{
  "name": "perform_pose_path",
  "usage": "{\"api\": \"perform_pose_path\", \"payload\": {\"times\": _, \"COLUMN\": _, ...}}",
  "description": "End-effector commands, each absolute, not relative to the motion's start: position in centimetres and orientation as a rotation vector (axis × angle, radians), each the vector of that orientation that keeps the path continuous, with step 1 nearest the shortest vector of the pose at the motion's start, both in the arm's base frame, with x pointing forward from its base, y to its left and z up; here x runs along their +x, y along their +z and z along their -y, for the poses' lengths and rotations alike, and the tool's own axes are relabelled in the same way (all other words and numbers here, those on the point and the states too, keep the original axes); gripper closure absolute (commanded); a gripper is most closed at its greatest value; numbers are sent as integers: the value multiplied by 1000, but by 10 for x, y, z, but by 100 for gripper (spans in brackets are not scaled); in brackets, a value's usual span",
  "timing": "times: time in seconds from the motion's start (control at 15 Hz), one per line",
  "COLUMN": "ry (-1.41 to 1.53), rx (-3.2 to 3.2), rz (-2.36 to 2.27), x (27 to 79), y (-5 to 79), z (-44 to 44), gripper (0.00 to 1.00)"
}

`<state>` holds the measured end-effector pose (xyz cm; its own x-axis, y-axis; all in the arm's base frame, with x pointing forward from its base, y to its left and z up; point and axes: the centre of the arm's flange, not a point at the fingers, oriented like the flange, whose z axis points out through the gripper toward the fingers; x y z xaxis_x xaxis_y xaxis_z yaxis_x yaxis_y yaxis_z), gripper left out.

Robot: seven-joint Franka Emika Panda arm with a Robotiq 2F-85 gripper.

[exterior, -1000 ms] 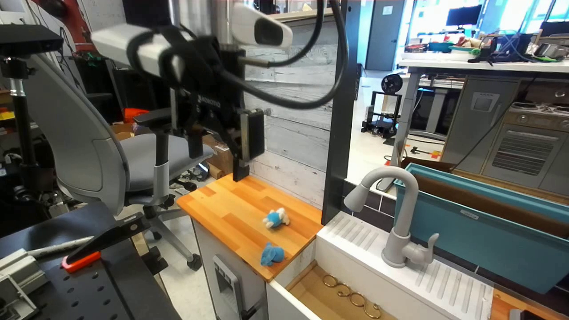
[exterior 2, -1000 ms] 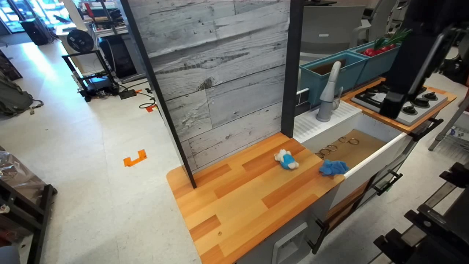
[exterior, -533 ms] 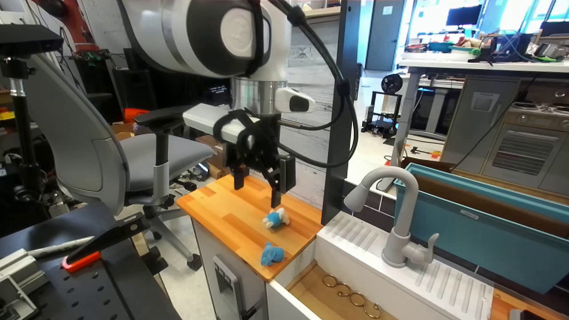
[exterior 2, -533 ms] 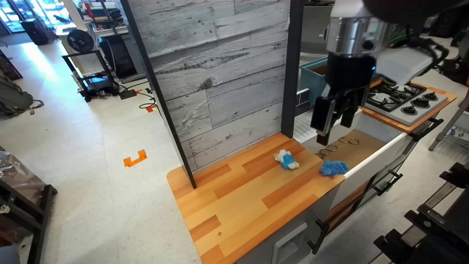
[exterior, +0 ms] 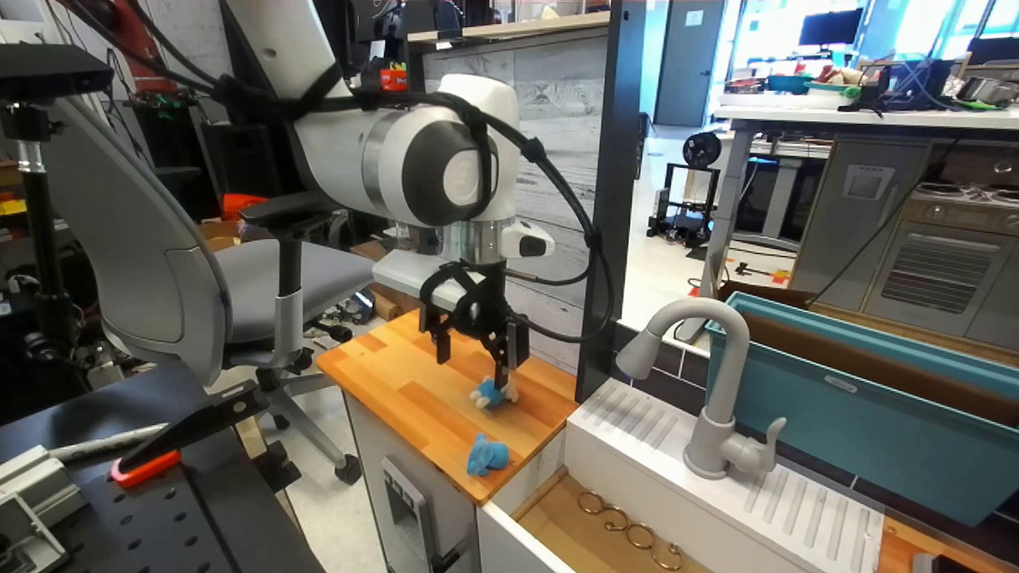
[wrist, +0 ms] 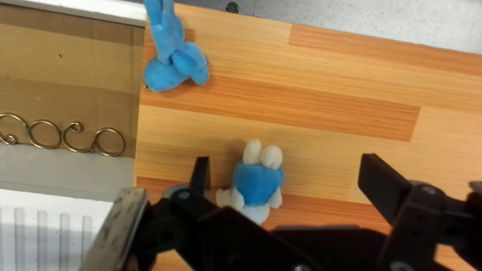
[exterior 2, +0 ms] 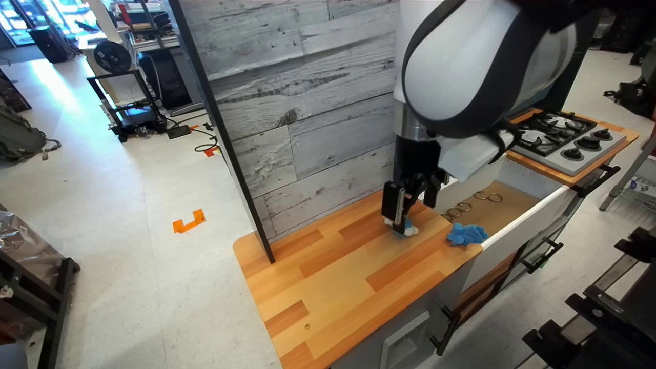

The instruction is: Move the blue and white doll to the left

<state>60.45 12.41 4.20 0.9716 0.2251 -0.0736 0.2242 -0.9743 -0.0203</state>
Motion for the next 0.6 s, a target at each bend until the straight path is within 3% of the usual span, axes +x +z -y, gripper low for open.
{"api": "perform_pose_path", "payload": {"times": 0.0, "ry": 65, "rx": -3141, "rz": 374, "x": 632, "y": 8, "z": -138, "gripper": 0}}
{"api": "perform_pose_path", "payload": {"times": 0.27, "ry": 107, "rx": -3133, "rz": 347, "x": 641, "y": -18, "z": -139, "gripper": 0}}
{"api": "perform_pose_path", "payload": {"times": 0.33, "ry": 109, "rx": -3132, "rz": 350, "x": 643, "y": -22, "z": -140, "gripper": 25}}
{"api": "perform_pose_path", "payload": {"times": 0.4, "ry": 105, "rx": -3132, "rz": 350, "x": 644, "y": -26, "z": -141, "gripper": 28}}
{"api": "perform_pose_path", "payload": {"times": 0.53, "ry": 87, "rx": -3135, "rz": 350, "x": 646, "y": -29, "z": -143, "gripper": 44}}
